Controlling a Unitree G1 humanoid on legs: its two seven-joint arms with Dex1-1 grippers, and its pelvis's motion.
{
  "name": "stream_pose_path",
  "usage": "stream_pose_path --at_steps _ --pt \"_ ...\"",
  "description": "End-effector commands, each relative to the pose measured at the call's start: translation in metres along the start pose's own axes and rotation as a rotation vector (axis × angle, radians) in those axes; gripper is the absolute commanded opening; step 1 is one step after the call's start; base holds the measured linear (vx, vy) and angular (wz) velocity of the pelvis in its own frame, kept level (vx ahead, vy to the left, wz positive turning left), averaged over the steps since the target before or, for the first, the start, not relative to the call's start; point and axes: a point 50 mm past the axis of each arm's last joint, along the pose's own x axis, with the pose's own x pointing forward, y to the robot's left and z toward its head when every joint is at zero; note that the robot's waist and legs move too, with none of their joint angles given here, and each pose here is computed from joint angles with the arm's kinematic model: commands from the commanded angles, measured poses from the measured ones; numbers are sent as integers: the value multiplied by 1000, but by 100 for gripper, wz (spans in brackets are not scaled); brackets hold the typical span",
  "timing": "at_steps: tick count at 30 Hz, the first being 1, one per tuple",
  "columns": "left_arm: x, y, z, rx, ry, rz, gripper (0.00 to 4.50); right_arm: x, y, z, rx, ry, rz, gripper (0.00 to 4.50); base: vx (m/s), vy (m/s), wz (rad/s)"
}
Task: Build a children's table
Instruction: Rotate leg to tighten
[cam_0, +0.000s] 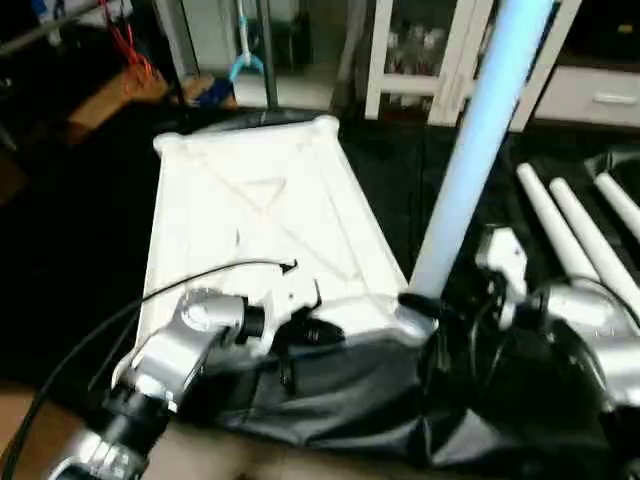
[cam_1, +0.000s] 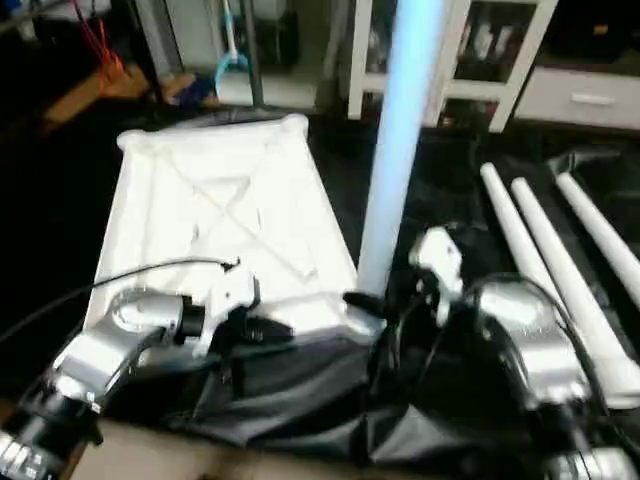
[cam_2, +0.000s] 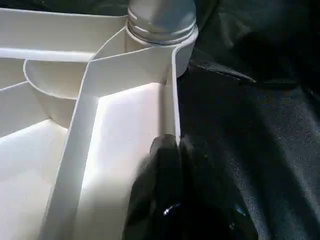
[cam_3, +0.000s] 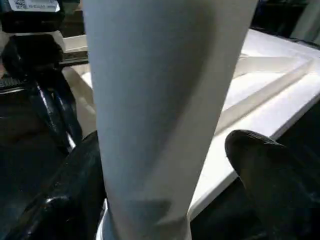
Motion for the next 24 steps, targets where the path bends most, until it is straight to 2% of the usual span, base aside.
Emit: stream_pose_path --at_steps 1,6,8,11,12,24 --pt "7 -6 -1 22 23 -64 0 -4 -5 4 -33 24 0 391 0 0 0" --pt "6 -5 -1 25 26 -53 0 -16 -6 3 -27 89 133 391 0 0 0" --pt "6 -6 -2 24 28 -53 0 -19 -7 3 -22 97 158 353 0 0 0" --pt "5 -6 -2 24 30 -54 0 -20 -10 5 -16 91 164 349 0 0 0" --pt "5 -6 -2 24 31 -55 0 -20 -10 6 -9 84 165 320 0 0 0" --pt "4 -6 -4 24 42 -62 0 -15 -8 2 46 55 212 222 0 0 0"
